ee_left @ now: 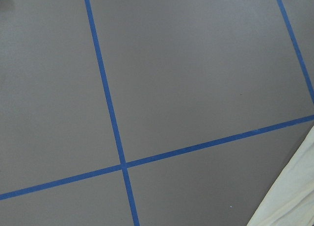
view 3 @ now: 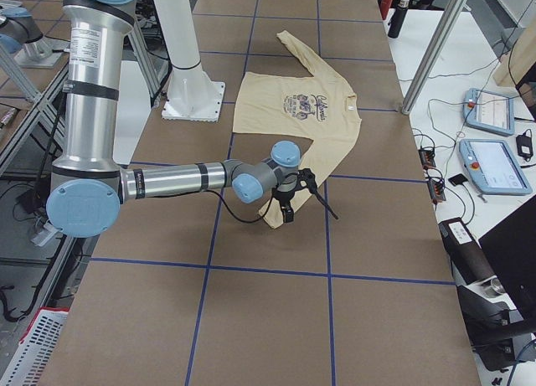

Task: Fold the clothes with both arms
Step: 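Lower the right gripper onto the sleeve cuff and close on it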

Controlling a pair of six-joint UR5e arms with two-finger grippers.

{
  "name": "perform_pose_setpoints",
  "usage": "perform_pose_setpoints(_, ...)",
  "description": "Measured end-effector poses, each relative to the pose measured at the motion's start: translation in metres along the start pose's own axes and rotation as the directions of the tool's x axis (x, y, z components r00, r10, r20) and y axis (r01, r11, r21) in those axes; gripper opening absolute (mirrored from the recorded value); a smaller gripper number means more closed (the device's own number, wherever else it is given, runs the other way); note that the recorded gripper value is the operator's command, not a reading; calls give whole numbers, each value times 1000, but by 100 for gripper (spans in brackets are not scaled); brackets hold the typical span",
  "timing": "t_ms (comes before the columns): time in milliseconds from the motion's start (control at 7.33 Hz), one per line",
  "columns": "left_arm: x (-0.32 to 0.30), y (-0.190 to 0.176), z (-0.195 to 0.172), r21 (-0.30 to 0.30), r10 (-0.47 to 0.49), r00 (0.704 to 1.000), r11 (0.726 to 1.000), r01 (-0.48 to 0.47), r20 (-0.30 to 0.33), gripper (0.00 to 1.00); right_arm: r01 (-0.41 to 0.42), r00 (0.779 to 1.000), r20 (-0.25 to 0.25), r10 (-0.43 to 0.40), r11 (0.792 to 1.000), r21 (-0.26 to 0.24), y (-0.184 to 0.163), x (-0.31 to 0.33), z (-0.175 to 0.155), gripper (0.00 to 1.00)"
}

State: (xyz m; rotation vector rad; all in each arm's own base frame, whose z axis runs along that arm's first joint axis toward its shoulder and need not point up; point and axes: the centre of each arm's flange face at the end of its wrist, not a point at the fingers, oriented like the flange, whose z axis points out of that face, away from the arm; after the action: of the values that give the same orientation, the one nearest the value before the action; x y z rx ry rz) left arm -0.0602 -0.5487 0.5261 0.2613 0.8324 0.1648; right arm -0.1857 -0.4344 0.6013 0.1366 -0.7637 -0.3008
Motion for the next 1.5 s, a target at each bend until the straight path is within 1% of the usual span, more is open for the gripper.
perform_pose_setpoints(273, 0, 0, 0, -1, 0, 1000, 1000, 0, 0, 100, -8, 1000, -3, 8, 1000, -11, -10, 9, 19, 99)
perform_pose_setpoints(682, 0, 0, 0, -1, 1, 1000, 1000, -1, 0, 100, -22, 1000, 3, 22, 999, -32, -12, 15, 30, 98)
perform_pose_setpoints(955, 0, -1, 0, 0, 1, 1000, 1000, -1, 0, 100, -27, 999, 39, 29, 998, -56, -6, 14, 32, 98)
perform_pose_setpoints(1091, 0, -1, 0, 0, 2, 1000, 1000, -2, 0, 100, -28, 998, 52, 32, 997, -68, -3, 13, 34, 97)
perform_pose_setpoints(1227, 0, -1, 0, 0, 2, 1000, 1000, -2, 0, 100, -28, 998, 57, 32, 997, -77, -2, 12, 35, 91)
perform_pose_setpoints(1364, 0, -1, 0, 0, 3, 1000, 1000, -3, 0, 100, -28, 998, 58, 33, 996, -83, -1, 12, 37, 87)
perform_pose_setpoints(1500, 0, -1, 0, 0, 2, 1000, 1000, -2, 0, 100, -31, 998, 56, 36, 996, -88, 0, 12, 39, 86)
